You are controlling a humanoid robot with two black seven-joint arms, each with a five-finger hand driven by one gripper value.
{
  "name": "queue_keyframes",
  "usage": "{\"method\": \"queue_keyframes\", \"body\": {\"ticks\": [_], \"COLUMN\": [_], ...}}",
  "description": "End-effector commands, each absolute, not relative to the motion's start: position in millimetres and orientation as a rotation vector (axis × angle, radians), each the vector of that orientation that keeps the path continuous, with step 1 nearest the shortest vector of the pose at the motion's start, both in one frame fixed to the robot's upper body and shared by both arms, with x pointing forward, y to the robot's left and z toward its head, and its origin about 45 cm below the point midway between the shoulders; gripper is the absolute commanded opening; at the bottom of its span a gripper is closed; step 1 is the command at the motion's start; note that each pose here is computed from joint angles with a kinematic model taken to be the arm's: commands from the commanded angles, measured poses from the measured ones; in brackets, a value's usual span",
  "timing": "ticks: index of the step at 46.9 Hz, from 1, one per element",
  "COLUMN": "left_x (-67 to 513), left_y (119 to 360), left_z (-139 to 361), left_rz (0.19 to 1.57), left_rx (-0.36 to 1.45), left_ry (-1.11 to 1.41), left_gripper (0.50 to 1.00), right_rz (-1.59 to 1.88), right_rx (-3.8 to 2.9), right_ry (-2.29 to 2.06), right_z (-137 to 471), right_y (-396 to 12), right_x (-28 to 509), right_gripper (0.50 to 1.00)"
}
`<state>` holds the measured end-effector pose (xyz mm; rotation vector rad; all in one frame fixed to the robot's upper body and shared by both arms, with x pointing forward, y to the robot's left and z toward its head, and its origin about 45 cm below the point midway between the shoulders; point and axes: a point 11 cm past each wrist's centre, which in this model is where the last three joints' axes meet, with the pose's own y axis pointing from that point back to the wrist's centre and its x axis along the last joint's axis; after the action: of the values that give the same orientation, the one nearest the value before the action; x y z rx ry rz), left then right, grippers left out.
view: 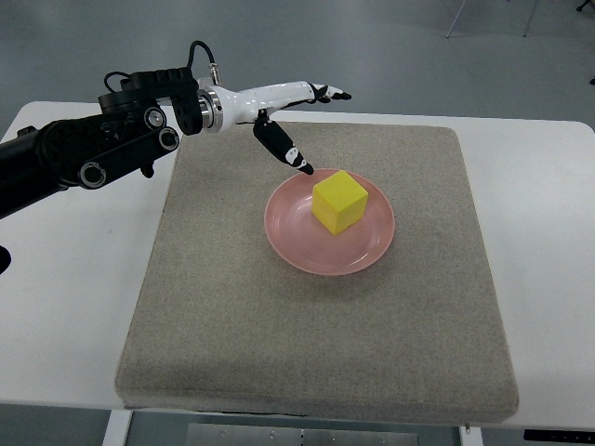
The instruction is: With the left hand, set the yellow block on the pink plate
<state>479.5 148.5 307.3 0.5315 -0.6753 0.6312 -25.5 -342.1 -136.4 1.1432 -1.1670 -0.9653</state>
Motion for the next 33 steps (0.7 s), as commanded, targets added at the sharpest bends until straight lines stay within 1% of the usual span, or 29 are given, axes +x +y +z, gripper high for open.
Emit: {"method": "queue_keyframes", "body": {"ticks": [1, 12, 17, 21, 26, 33], "left_x": [491, 498, 501, 498, 498, 499], "left_y": [163, 182, 197, 204, 213, 238], "left_z": [316, 314, 304, 292, 285, 278], "left_rz": [0.739, 0.904, 0.979, 1.007, 1.022, 1.048], "left_rx": [0.449, 0.217, 0.128, 0.063, 0.004, -0.109], "left_ry": [-0.560, -0.207, -0.056, 0.065, 0.151, 0.281], "left_gripper": [0.994, 0.994, 0.994, 0.994, 0.994, 0.994], "right_rz": [-0.965, -0.965, -0.965, -0.966, -0.965, -0.965], "right_rx": [1.143, 1.143, 1.143, 1.143, 1.143, 1.143], "right_ry": [-1.167, -1.167, -1.167, -1.168, -1.167, -1.167], "right_z": [-136, -136, -136, -136, -136, -136], "right_y": [-342, -342, -342, -342, -342, -342], "right_x": [-25, -25, -25, -25, -25, -25], "right_gripper": [0.924, 0.924, 0.924, 0.924, 0.924, 0.924]}}
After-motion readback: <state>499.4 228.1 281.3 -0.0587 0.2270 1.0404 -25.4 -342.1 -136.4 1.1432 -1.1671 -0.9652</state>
